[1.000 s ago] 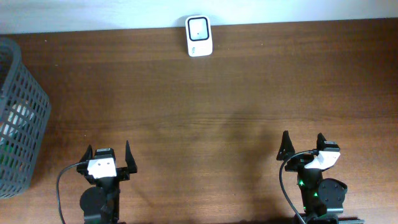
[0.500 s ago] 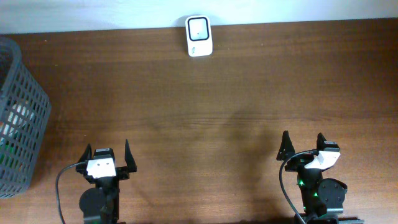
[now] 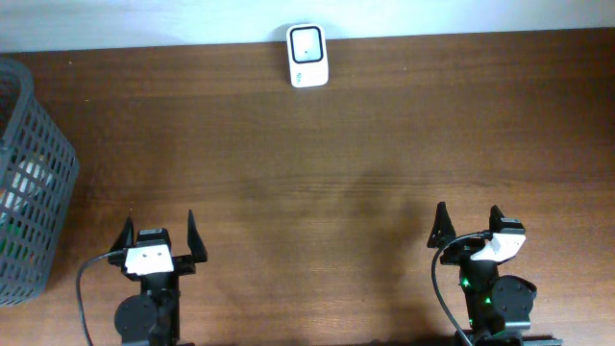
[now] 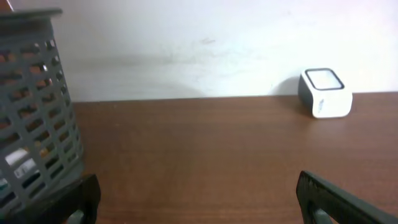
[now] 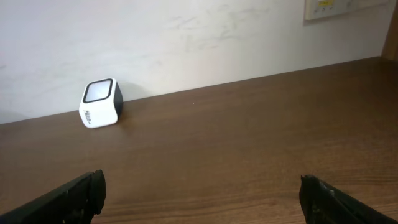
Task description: Scan the item barcode
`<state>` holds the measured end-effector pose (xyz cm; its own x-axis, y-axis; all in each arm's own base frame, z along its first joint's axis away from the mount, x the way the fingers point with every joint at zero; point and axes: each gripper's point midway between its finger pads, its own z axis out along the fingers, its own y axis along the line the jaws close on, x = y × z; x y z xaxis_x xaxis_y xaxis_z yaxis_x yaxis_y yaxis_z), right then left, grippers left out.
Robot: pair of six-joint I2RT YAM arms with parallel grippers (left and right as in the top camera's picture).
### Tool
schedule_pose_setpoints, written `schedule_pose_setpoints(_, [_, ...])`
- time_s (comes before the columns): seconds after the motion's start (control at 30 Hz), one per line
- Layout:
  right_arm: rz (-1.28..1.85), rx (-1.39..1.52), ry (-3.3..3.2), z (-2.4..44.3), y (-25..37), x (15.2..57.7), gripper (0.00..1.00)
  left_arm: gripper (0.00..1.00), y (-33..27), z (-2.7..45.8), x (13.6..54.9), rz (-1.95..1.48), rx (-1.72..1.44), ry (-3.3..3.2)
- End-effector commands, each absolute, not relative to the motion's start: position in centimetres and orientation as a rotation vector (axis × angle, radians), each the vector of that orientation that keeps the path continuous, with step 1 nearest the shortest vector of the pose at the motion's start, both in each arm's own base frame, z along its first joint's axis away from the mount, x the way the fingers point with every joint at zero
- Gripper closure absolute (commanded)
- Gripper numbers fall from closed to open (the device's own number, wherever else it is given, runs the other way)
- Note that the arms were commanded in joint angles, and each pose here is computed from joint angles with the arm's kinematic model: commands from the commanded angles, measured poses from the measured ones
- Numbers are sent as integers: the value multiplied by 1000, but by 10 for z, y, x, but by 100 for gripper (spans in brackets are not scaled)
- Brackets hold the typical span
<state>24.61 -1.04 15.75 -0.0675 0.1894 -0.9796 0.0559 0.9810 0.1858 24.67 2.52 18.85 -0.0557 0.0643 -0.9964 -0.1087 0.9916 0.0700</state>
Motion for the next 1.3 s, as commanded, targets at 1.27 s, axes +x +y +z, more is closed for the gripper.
schedule_pose_setpoints(1.27, [102,205,1640,155,-13,246,2,1,11,322,380,-54,55,2462])
